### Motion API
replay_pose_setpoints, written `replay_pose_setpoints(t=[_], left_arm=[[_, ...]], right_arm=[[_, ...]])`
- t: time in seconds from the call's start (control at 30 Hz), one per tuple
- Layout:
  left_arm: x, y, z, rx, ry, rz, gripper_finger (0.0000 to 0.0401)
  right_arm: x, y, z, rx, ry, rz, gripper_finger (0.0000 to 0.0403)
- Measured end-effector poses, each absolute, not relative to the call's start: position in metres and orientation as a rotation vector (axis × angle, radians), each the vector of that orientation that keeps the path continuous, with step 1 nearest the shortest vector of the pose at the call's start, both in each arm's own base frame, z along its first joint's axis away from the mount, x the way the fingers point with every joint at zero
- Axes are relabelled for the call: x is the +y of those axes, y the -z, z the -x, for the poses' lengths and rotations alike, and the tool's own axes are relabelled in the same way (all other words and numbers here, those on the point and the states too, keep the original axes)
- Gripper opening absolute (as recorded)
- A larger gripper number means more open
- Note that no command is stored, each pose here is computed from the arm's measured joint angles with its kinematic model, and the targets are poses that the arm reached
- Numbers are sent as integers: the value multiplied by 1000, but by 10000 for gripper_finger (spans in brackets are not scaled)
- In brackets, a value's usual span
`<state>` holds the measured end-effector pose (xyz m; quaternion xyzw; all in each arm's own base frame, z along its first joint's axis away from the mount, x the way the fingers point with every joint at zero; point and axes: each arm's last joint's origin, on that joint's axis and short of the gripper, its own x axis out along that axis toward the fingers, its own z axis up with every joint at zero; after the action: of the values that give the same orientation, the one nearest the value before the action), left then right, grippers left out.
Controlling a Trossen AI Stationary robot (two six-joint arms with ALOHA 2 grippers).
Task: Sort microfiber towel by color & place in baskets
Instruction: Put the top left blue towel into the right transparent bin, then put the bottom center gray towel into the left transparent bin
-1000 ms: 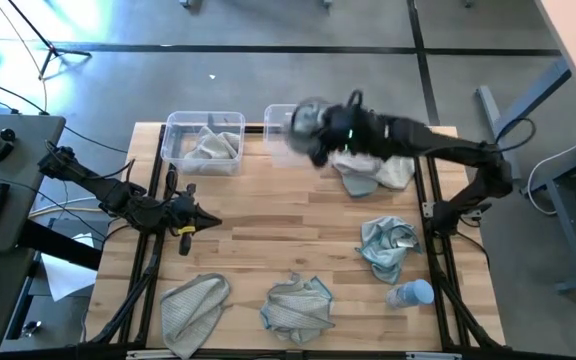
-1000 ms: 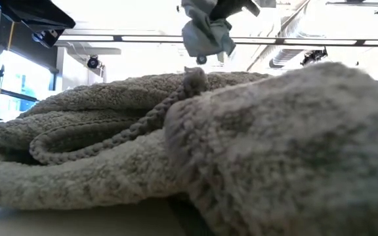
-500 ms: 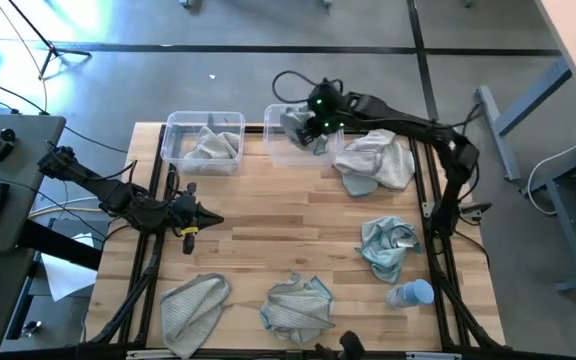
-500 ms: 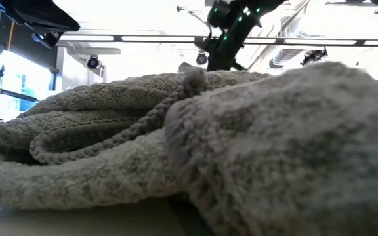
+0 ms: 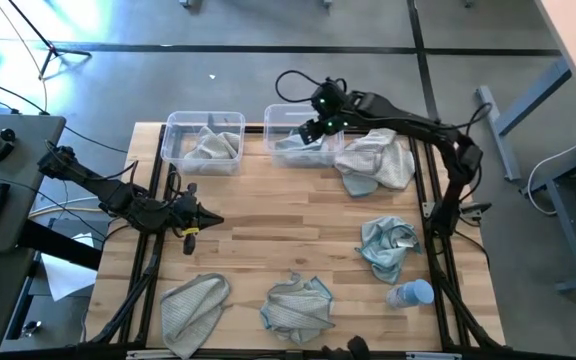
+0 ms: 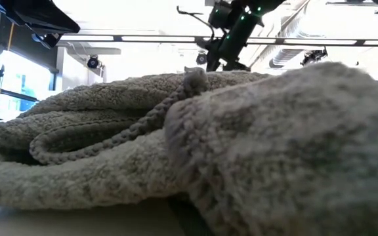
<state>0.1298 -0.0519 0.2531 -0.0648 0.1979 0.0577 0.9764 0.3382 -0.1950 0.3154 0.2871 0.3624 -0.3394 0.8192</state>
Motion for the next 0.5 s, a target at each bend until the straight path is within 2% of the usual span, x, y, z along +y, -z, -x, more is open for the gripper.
replay_pose_setpoints(t=[0.17,0.27,0.5], left_arm=[[-52,-253,-130,400,-116,129,0],[-52,-253,-130,401,-116,129,0],[-52,-253,-130,402,-116,128,0]], right_arm=[[-184,-336,-321,752,753,-636,178],[-173,-345,-314,766,784,-627,159],[-123,-355,-314,831,778,-571,58]])
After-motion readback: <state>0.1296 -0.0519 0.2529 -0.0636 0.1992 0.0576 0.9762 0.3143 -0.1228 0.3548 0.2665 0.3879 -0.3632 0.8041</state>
